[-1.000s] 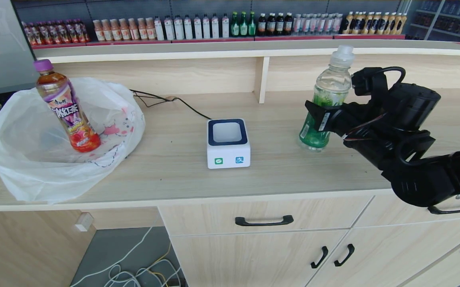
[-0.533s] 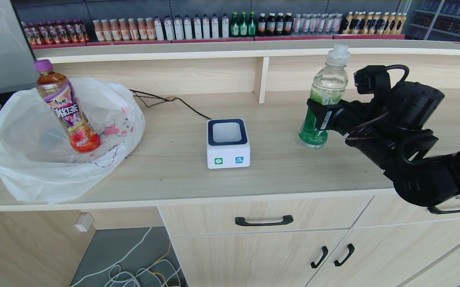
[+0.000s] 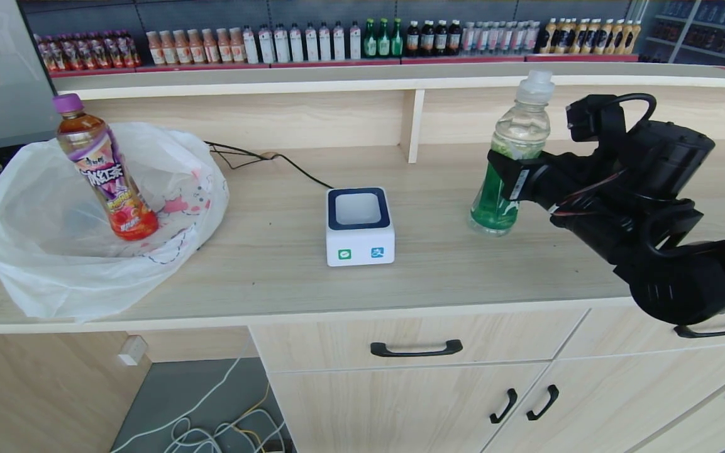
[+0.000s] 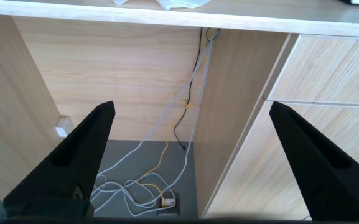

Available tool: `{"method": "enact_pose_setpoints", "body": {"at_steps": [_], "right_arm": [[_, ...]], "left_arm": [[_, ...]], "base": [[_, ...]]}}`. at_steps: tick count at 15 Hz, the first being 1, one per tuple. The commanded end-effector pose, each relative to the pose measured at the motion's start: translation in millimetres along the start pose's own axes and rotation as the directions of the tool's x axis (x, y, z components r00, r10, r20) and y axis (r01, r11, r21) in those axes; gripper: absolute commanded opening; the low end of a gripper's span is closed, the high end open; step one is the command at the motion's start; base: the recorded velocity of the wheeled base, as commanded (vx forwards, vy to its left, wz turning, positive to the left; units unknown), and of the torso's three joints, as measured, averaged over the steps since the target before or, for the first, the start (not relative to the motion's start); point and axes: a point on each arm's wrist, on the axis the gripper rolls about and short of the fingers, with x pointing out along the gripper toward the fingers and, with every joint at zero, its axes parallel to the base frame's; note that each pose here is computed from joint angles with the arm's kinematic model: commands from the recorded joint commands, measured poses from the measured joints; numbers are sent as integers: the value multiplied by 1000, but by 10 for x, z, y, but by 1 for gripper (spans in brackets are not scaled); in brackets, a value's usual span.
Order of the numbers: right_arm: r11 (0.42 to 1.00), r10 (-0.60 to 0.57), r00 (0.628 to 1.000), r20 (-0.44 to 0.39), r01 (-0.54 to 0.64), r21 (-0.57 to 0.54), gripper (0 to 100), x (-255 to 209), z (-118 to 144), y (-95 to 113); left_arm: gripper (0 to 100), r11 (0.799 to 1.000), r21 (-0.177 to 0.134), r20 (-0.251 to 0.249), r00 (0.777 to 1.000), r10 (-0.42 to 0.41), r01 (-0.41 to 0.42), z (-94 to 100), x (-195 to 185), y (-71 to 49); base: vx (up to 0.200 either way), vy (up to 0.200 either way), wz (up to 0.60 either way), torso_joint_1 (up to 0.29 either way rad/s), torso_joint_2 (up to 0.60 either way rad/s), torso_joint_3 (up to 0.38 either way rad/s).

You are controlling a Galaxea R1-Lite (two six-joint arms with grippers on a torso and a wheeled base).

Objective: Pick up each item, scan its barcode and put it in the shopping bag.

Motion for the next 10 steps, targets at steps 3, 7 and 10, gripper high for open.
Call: {"method": "enact_pose_setpoints", "body": {"at_steps": [3, 7, 10], "right_arm": [[1000, 1, 1000, 26, -1, 0, 0, -97, 210, -12], [1000, 1, 1000, 18, 0, -18, 0, -158, 298, -17], [1000, 8, 999, 37, -7, -28, 0, -184, 379, 4]], "left_arm": [[100, 1000, 0, 0, 1000, 1, -1, 0, 0, 0], [100, 1000, 0, 0, 1000, 1, -1, 0, 0, 0], [100, 1000, 0, 0, 1000, 1, -1, 0, 0, 0]], "base": [[0, 0, 0, 0, 0, 0], [0, 0, 0, 0, 0, 0], [0, 0, 0, 0, 0, 0]]}}
